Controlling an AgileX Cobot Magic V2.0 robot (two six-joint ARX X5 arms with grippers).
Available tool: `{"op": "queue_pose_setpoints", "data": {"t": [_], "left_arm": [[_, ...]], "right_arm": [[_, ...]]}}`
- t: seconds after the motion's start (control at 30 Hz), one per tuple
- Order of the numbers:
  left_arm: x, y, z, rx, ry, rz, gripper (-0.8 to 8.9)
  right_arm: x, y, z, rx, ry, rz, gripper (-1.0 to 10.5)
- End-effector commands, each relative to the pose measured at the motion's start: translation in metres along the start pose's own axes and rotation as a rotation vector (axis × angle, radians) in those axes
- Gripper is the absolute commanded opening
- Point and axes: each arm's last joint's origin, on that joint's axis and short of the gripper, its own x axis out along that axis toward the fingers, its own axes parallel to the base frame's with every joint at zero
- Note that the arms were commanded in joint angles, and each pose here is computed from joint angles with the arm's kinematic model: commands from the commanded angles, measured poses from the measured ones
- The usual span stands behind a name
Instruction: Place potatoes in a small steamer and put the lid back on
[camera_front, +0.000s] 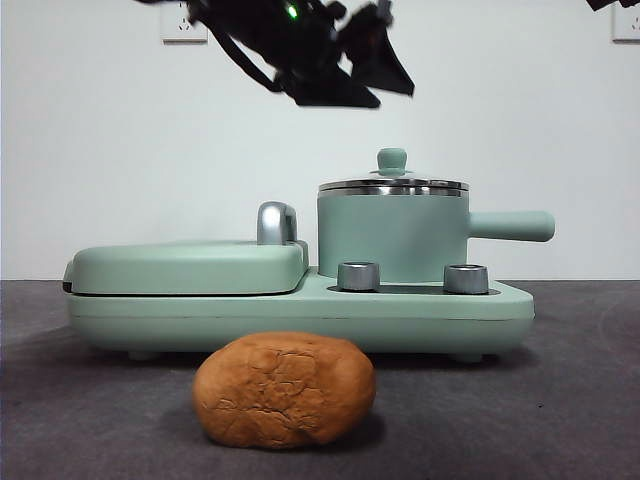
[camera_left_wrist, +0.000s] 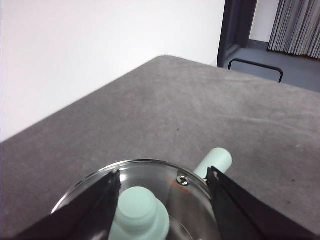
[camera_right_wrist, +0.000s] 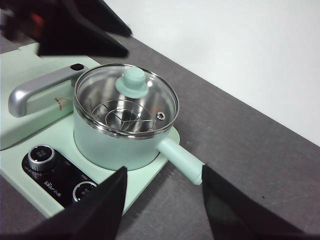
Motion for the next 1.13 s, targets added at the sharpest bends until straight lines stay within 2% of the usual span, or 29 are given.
{"op": "queue_pose_setpoints", "data": {"t": [0.03, 0.27, 0.77, 0.93, 1.07, 1.13], "left_arm": [[0.019, 0.002, -0.004, -0.003, 0.002, -0.007, 2.81], [0.045, 0.01, -0.02, -0.015, 0.037, 0.007, 2.8], [0.048, 0.011, -0.032, -0.035, 0.115, 0.046, 2.62], [0.048, 0.011, -0.032, -0.035, 0.117, 0.048, 1.57], [0.048, 0.011, -0.031, -0.033, 0.112, 0.048, 0.17], [0.048, 0.011, -0.031, -0.032, 0.112, 0.047, 0.06]], "right_arm": [[-0.002, -0.001, 0.007, 0.003, -0.034, -0.006, 2.4], [-0.002, -0.001, 0.008, 0.003, -0.036, -0.007, 2.4], [-0.002, -0.001, 0.008, 0.003, -0.036, -0.007, 2.4], [-0.002, -0.001, 0.008, 0.003, -0.036, -0.007, 2.4], [-0.002, -0.001, 0.008, 0.003, -0.035, -0.007, 2.4], [-0.002, -0.001, 0.008, 0.003, -0.035, -0.007, 2.4]]}}
